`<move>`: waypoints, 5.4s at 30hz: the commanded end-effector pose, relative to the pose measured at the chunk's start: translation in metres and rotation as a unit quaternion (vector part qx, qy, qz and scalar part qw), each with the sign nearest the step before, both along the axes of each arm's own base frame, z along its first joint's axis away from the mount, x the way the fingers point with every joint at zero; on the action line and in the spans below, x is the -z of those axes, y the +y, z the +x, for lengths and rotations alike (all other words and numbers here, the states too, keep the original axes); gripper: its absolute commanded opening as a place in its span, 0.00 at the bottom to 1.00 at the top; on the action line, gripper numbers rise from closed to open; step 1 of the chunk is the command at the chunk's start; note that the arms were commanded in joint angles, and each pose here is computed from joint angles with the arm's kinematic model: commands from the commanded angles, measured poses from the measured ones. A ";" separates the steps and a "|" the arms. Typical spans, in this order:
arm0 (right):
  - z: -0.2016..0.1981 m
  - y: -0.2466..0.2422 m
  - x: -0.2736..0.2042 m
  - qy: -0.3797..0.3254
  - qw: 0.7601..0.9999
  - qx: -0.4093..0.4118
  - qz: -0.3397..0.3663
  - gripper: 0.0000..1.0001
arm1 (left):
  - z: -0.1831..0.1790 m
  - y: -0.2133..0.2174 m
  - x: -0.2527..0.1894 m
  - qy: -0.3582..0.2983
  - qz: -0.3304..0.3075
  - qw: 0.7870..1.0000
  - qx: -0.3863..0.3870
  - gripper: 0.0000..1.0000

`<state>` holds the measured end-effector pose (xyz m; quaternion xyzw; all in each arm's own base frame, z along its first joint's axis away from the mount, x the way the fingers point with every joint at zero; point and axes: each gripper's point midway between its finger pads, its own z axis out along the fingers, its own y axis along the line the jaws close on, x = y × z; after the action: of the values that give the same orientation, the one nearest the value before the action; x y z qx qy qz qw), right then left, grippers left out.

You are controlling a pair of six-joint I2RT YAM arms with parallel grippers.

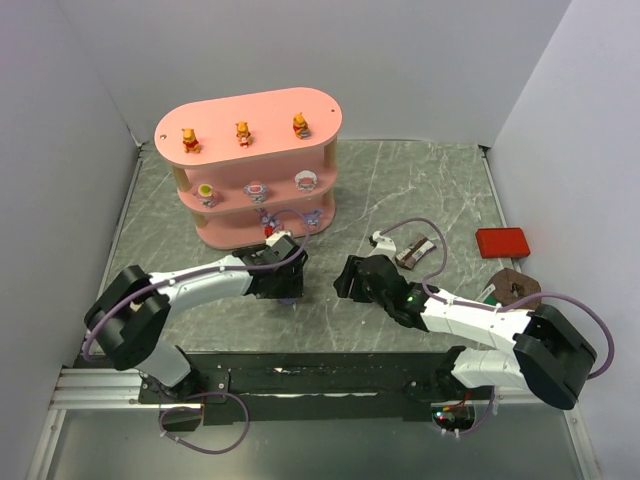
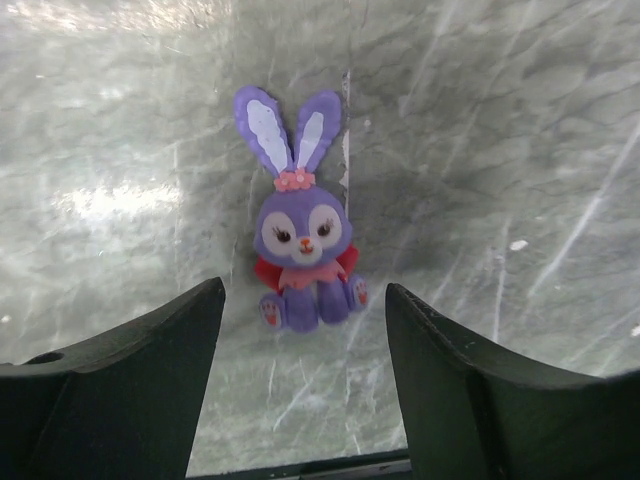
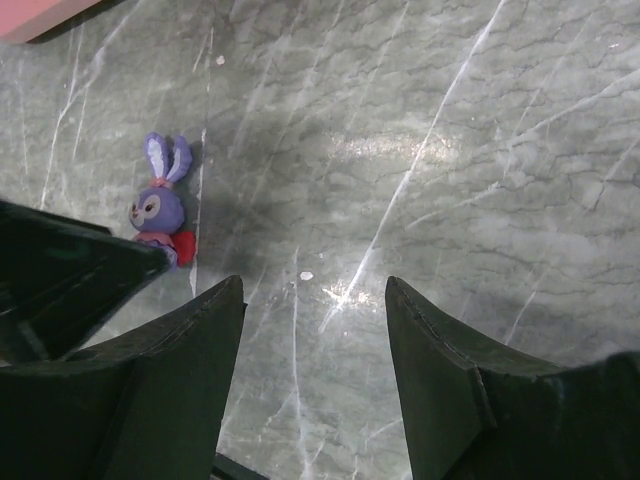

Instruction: Place and organize the plastic toys onto the shelf

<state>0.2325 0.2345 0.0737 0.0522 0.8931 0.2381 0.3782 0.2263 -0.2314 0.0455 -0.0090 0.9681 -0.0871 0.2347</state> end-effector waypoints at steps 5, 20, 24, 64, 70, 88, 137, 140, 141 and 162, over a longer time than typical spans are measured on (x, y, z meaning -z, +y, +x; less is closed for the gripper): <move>0.004 0.000 -0.002 -0.008 1.000 0.004 0.007 0.66 | 0.012 -0.008 0.008 0.012 -0.032 0.999 0.022 0.56; 0.002 0.014 -0.004 -0.006 0.999 -0.029 0.028 0.66 | 0.015 -0.020 -0.026 -0.057 -0.096 0.991 0.074 0.01; -0.001 0.022 -0.013 -0.011 0.998 -0.045 0.050 0.68 | 0.015 -0.019 -0.045 -0.094 -0.118 0.985 0.078 0.01; -0.033 -0.172 0.074 0.205 0.897 0.389 -0.044 0.47 | 0.008 -0.039 -0.058 -0.117 -0.183 0.969 0.117 0.55; -0.007 -0.154 0.051 0.126 0.935 0.330 -0.026 0.00 | -0.001 -0.051 -0.059 -0.107 -0.211 0.961 0.144 0.60; -0.002 -0.015 -0.118 -0.131 0.987 0.058 0.077 0.00 | -0.053 -0.138 -0.145 -0.186 -0.394 0.856 0.277 0.85; -0.054 0.061 -0.189 -0.119 0.962 -0.170 0.177 0.73 | -0.050 -0.062 -0.180 -0.414 -0.278 0.816 0.292 0.01; -0.055 0.072 -0.192 -0.121 0.957 -0.189 0.184 0.69 | -0.052 -0.057 -0.181 -0.422 -0.267 0.814 0.298 0.01; -0.053 0.075 -0.196 -0.129 0.954 -0.190 0.191 0.68 | -0.054 -0.057 -0.181 -0.422 -0.266 0.813 0.301 0.01; -0.045 0.111 -0.191 -0.143 0.940 -0.231 0.204 0.31 | -0.057 -0.042 -0.186 -0.433 -0.264 0.814 0.284 0.01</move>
<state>0.1866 0.3328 0.2282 -0.1047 0.7842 0.4650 0.3973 0.1684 -0.2761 0.2143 0.2557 0.6841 -0.3883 0.5620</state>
